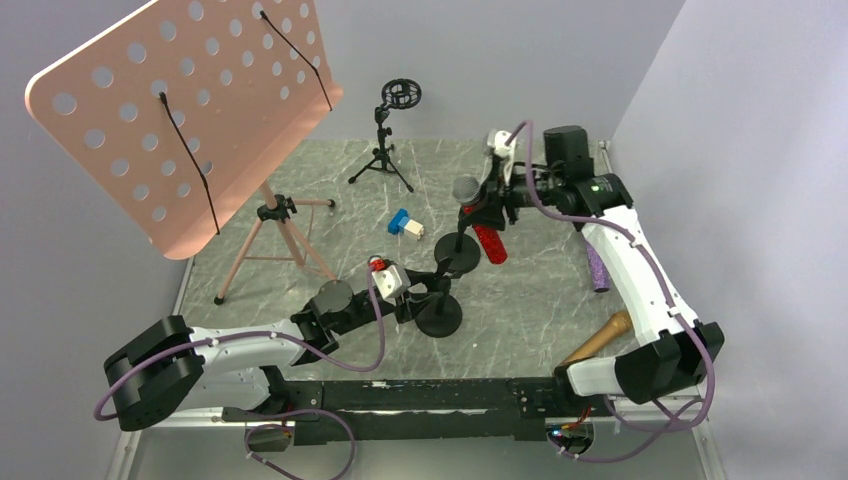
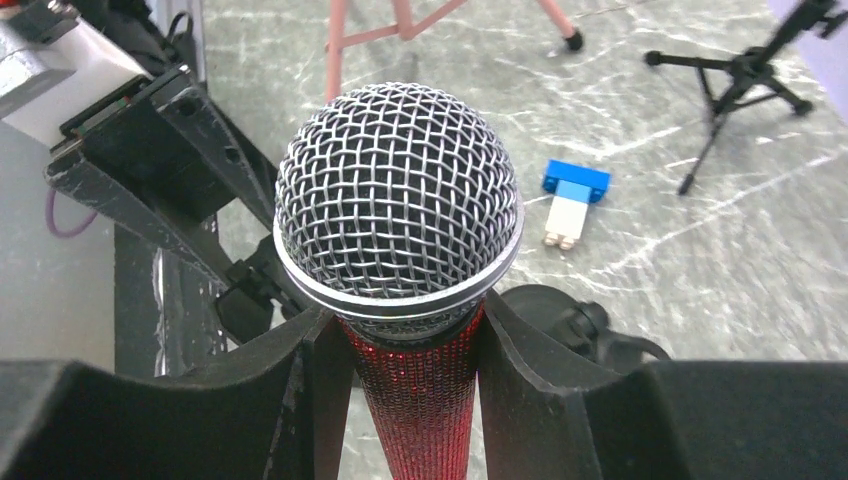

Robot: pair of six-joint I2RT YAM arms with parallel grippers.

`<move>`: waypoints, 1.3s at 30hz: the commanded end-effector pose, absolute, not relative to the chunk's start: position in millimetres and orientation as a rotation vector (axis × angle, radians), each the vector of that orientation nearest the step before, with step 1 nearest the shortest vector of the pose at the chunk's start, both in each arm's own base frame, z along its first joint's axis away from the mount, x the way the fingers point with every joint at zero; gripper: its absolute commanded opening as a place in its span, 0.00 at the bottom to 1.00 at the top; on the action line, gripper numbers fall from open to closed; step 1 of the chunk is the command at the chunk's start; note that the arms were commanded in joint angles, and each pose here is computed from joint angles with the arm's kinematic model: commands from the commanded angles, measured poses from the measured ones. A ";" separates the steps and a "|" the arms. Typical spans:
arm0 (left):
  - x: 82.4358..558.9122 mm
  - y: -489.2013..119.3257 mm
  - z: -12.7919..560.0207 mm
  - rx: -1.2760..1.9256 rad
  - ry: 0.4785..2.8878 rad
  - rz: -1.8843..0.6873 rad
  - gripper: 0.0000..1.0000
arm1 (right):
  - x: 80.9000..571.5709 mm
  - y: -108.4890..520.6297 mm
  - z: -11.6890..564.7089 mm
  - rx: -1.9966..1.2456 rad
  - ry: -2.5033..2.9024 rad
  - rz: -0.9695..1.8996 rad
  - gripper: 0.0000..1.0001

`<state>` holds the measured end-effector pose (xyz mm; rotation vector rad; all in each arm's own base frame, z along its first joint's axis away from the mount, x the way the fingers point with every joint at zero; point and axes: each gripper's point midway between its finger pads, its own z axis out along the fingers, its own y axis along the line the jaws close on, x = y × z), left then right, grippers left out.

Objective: Attach the microphones to the stand

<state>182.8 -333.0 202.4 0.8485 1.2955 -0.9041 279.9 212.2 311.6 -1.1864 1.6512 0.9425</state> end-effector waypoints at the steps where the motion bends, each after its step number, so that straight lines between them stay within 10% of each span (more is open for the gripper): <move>1: 178.5 -337.2 217.4 0.862 1.247 -0.937 0.20 | 259.1 233.2 301.2 -1.378 1.599 0.888 0.11; 39: 179.8 -334.6 221.5 0.853 1.230 -0.977 0.11 | 191.7 269.9 305.2 -1.681 1.410 0.838 0.08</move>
